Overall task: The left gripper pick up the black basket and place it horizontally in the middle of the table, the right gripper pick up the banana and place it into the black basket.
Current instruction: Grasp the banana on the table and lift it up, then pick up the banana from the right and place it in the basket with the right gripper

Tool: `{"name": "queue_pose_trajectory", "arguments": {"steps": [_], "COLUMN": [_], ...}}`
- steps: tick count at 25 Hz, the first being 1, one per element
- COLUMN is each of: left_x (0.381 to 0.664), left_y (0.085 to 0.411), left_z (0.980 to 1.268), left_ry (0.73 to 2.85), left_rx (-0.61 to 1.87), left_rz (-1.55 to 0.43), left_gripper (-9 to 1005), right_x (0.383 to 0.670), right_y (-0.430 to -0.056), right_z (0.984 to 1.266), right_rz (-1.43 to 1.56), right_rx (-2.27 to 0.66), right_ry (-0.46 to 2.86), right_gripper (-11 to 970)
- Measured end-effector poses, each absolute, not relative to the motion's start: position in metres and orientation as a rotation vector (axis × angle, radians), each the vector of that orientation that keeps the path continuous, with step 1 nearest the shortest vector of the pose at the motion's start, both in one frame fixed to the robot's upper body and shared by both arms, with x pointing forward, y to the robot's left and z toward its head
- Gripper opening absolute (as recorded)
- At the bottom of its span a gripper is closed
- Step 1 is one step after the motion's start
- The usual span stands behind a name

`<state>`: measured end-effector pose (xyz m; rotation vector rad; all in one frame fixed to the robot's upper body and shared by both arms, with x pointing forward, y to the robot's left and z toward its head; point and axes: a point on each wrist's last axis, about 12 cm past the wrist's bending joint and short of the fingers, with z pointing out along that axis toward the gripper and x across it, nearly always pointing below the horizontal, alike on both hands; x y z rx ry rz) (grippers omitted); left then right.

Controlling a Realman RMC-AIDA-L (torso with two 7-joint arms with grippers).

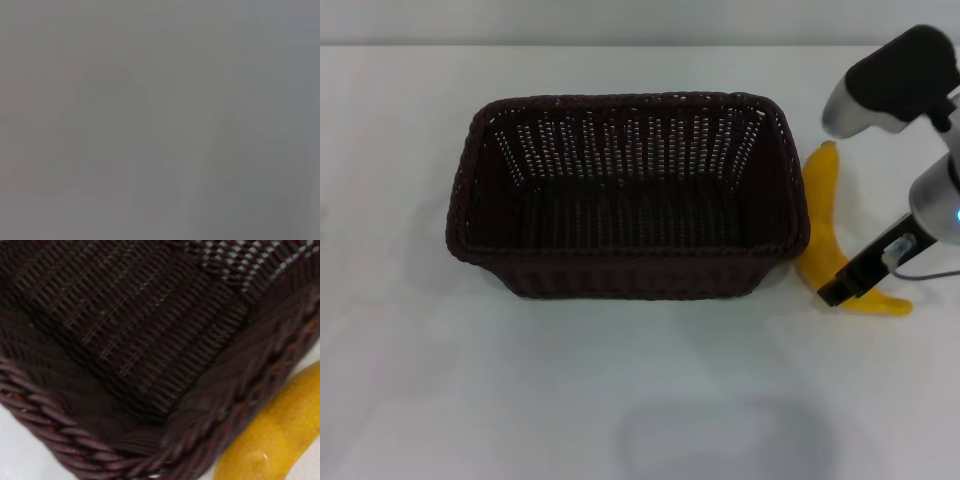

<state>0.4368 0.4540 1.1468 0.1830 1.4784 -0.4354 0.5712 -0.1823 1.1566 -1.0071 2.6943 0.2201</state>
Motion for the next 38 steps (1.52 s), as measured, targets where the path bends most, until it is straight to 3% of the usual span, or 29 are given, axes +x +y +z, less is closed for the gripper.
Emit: {"name": "queue_pose_trajectory", "arguments": {"steps": [8,19,28,38], "left_x": [0.436,0.434,0.434,0.431], "left_y": [0.453,0.452,0.446,0.442], "left_z": [1.146,1.145,1.144,1.142], "left_ry": [1.477,1.478,1.47,1.463], "left_rx": [0.179,0.18,0.204,0.22], "left_rz": [-0.44,-0.447,-0.464,-0.47], "left_gripper": [868,869,869,869], "right_x": [0.584,0.602,0.585,0.57], "right_y": [-0.211,-0.263,-0.199,-0.145], "right_z": [1.165,1.223,1.255,1.233], "right_rz": [0.219,0.214,0.523,0.6], "right_rx": [-0.945,-0.841,-1.174,-1.456], "right_ry": [2.663,2.415,2.034,1.806], "right_gripper": [465,500,528,559]}}
